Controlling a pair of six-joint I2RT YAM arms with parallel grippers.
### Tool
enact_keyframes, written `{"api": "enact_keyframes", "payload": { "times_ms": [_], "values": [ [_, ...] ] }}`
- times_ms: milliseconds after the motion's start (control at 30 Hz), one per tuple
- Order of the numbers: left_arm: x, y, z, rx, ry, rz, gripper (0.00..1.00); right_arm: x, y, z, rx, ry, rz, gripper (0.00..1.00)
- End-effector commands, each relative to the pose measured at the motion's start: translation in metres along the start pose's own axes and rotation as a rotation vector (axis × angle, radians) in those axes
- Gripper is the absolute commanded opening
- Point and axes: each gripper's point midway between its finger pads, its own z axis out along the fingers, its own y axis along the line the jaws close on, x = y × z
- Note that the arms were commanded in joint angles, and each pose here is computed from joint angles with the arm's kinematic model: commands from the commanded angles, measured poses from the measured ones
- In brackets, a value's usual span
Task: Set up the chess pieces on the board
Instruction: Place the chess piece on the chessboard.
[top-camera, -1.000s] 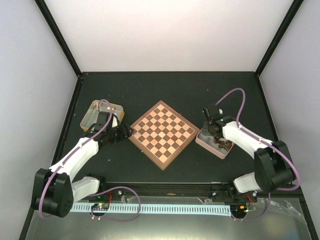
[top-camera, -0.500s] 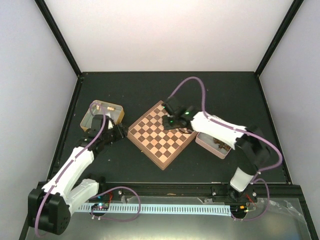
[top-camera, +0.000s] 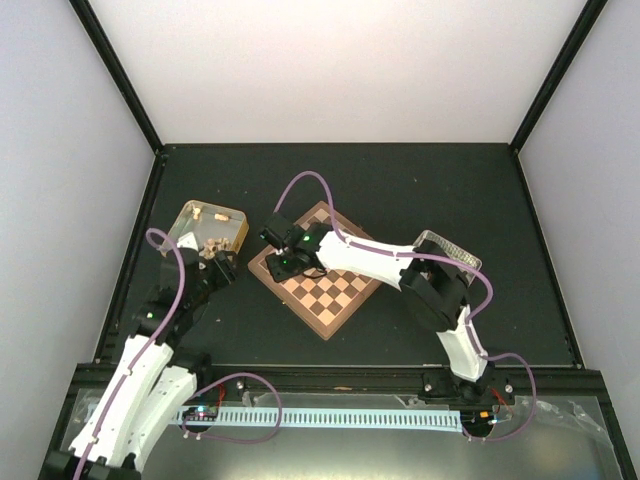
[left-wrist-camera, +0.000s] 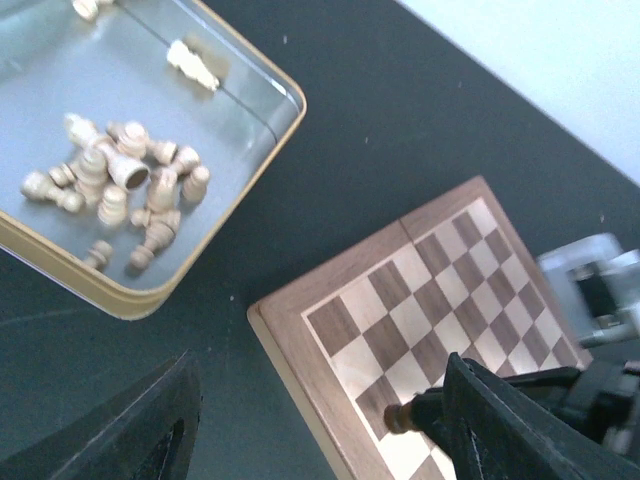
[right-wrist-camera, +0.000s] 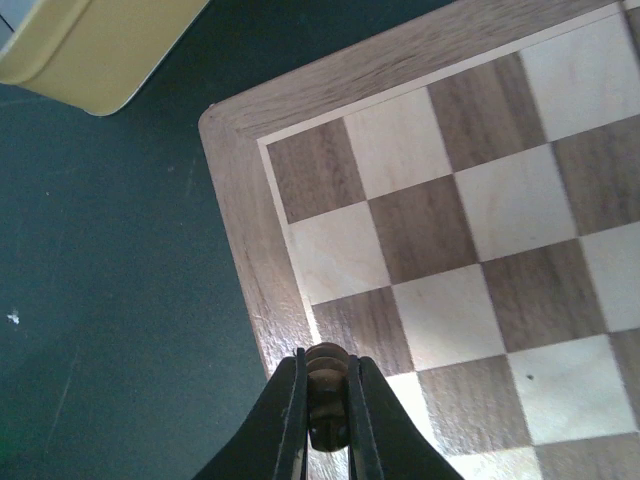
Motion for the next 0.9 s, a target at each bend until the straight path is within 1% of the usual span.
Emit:
{"api": "enact_keyframes", "payload": {
  "times_ms": [0, 267, 467, 533, 633, 700, 867],
  "values": [
    [-0.011, 0.010, -0.014, -0.041, -0.086, 0.005, 0.69, 0.001, -0.002, 0.002, 0.052, 0.025, 0.002, 0.01],
    [-0.014, 0.010, -0.018, -0.041, -0.101, 0.017, 0.71, -0.009, -0.006, 0.010, 0.141, 0.026, -0.013, 0.02],
    [-0.017, 0.008, -0.020, -0.044, -0.099, 0.025, 0.71, -0.012, -0.005, 0.015, 0.158, 0.033, -0.017, 0.04],
    [-0.018, 0.008, -0.022, -0.044, -0.103, 0.028, 0.71, -0.012, -0.004, 0.017, 0.158, 0.037, -0.020, 0.07],
    [-0.020, 0.007, -0.024, -0.044, -0.106, 0.033, 0.72, -0.012, -0.003, 0.017, 0.152, 0.039, -0.022, 0.15],
    [-0.019, 0.007, -0.024, -0.045, -0.102, 0.034, 0.73, -0.013, -0.001, 0.015, 0.144, 0.036, -0.022, 0.19],
    [-0.015, 0.006, -0.022, -0.039, -0.083, 0.036, 0.74, -0.011, 0.000, 0.013, 0.138, 0.045, -0.016, 0.23]
  ]
}}
